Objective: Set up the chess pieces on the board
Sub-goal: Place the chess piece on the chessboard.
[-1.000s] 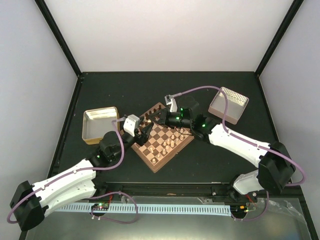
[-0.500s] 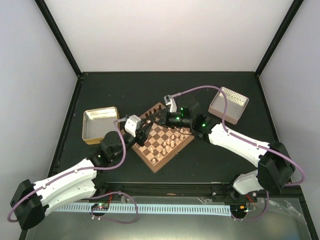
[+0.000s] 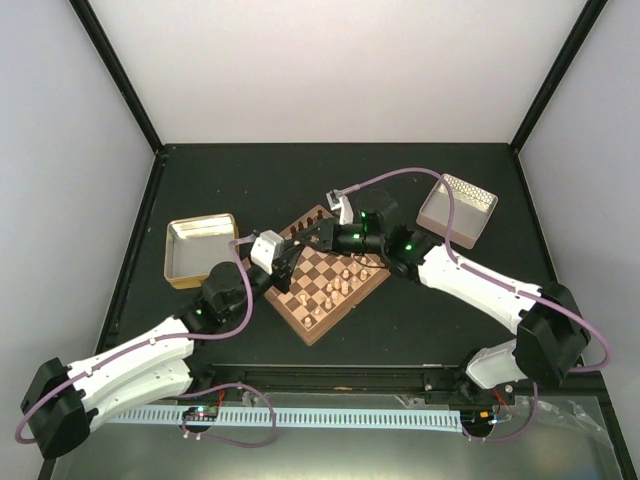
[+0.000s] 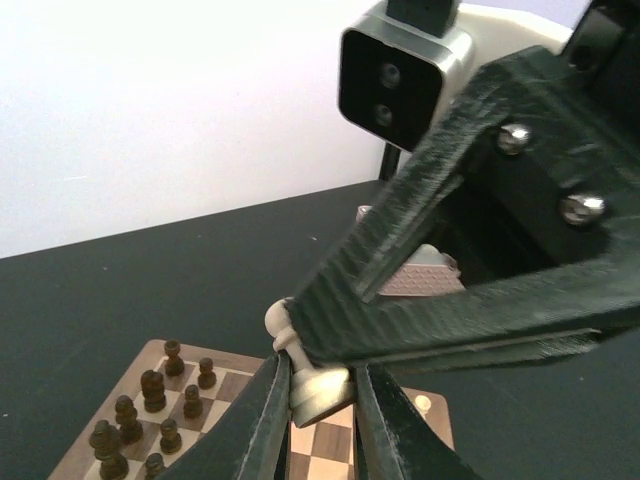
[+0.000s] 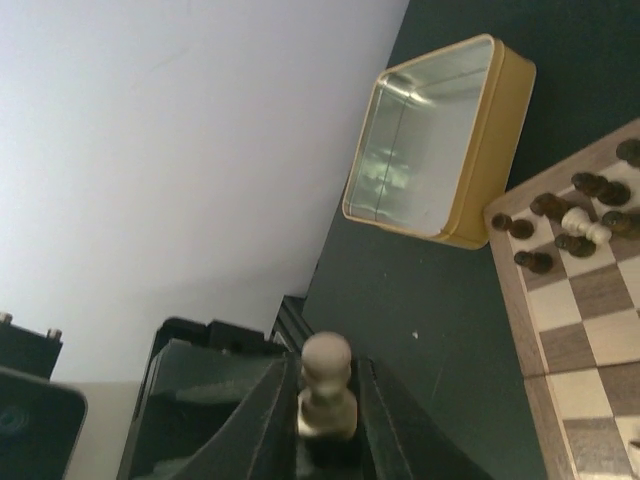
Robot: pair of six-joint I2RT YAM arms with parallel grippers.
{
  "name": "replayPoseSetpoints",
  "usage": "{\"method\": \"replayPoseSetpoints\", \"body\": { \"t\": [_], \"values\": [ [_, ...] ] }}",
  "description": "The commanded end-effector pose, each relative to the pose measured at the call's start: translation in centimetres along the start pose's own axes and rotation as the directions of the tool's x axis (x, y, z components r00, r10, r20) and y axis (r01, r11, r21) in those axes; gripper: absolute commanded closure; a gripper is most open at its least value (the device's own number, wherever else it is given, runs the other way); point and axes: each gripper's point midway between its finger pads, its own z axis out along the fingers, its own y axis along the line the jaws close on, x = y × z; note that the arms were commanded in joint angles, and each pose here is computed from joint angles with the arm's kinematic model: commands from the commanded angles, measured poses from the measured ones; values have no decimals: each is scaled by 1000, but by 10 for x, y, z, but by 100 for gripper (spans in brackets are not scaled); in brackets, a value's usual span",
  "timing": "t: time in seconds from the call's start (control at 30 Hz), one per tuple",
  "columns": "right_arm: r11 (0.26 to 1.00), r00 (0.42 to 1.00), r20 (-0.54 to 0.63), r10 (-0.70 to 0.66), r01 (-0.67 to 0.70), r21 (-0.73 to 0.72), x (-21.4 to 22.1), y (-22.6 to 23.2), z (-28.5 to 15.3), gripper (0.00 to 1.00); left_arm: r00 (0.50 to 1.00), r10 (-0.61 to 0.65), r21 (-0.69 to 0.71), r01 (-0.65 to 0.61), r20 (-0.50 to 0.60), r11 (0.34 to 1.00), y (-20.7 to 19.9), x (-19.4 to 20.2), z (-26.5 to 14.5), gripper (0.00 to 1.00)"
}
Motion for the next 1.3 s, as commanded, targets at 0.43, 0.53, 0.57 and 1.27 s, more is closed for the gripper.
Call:
{"method": "replayPoseSetpoints", "body": {
  "t": [0.43, 0.53, 0.57, 1.27],
  "values": [
    [974, 950, -230, -209, 224, 40, 20, 5, -37, 61, 998, 48, 125, -54, 44, 991, -20, -14, -8, 98],
    [965, 937, -243, -249, 262, 22, 20, 11, -39, 58, 997, 67, 174, -71, 28, 982, -29, -11, -8, 98],
    [962, 935, -243, -260, 273, 21, 19, 12, -40, 57, 997, 72, 193, -76, 27, 978, -32, -10, -9, 98],
    [941, 901, -322, -292, 330, 71, 26, -7, -40, 69, 993, 113, 309, -112, 14, 945, -53, -6, -5, 98]
  ]
}}
